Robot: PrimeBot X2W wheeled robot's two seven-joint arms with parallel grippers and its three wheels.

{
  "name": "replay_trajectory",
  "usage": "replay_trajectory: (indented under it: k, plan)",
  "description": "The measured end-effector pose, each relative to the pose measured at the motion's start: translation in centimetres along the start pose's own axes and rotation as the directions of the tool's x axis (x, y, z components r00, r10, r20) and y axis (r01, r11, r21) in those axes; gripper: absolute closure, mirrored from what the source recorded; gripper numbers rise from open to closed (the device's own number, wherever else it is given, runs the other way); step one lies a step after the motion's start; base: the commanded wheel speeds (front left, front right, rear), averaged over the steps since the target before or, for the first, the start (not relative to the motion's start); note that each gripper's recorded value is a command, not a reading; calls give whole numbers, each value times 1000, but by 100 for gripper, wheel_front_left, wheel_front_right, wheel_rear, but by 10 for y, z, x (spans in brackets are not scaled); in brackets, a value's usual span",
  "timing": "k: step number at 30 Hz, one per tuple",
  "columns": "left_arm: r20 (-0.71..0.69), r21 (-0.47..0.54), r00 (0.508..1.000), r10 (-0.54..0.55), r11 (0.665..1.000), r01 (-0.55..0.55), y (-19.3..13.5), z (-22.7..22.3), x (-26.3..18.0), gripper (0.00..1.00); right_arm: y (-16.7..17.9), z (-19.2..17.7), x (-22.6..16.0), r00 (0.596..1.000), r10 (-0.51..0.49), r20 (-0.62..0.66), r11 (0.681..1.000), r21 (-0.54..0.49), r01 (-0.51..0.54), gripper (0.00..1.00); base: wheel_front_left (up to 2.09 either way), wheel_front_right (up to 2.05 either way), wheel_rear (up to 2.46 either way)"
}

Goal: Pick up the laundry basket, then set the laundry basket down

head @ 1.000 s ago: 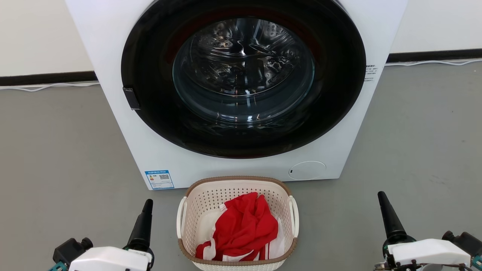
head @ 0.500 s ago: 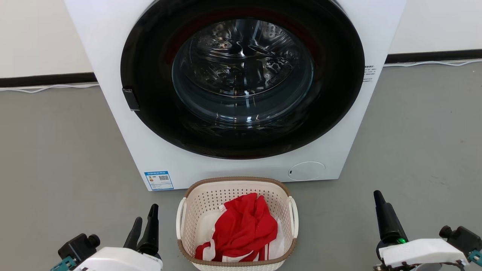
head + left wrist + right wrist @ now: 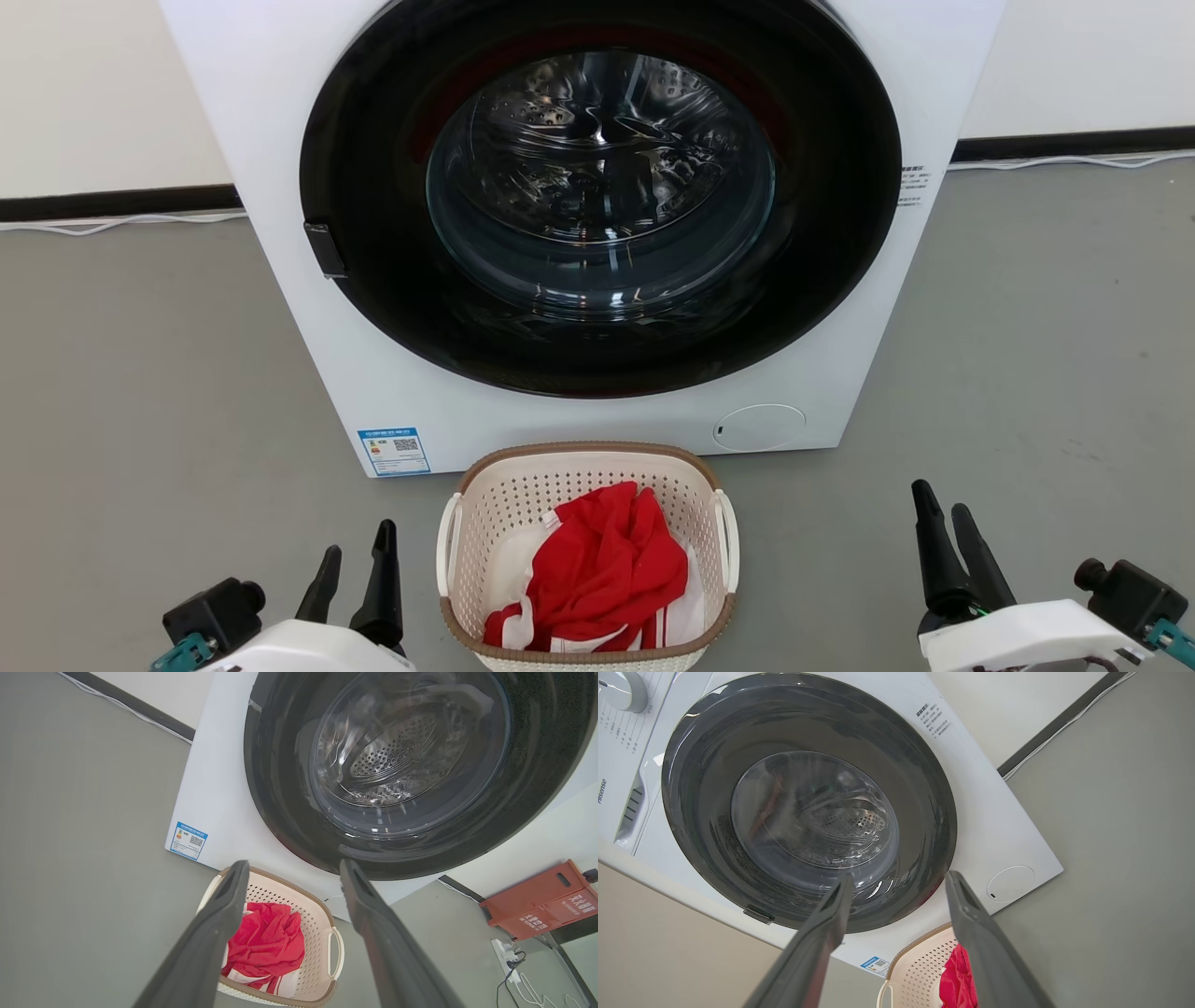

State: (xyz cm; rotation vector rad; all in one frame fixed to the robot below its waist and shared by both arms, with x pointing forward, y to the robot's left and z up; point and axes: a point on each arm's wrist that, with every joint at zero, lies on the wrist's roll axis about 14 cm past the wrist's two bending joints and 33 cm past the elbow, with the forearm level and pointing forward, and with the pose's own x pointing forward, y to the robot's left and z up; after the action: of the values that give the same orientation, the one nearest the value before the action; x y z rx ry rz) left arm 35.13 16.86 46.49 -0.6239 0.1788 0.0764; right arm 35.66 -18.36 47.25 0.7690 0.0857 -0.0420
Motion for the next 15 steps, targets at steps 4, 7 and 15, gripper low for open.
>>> replay_trajectory:
  k: [4,7,15]
  plan:
    - [14,64,1000,-5,998,4,-3,2,-1,0,3,1,0,1000,12,7,998,-60,-12,0,0,0,0]
    - [23,102,1000,-7,995,4,-5,3,-2,0,5,2,0,1000,20,11,995,-100,-19,0,0,0,0]
    - [68,213,998,-15,977,0,-8,12,-2,0,11,3,0,999,48,20,979,-197,-43,0,0,0,0]
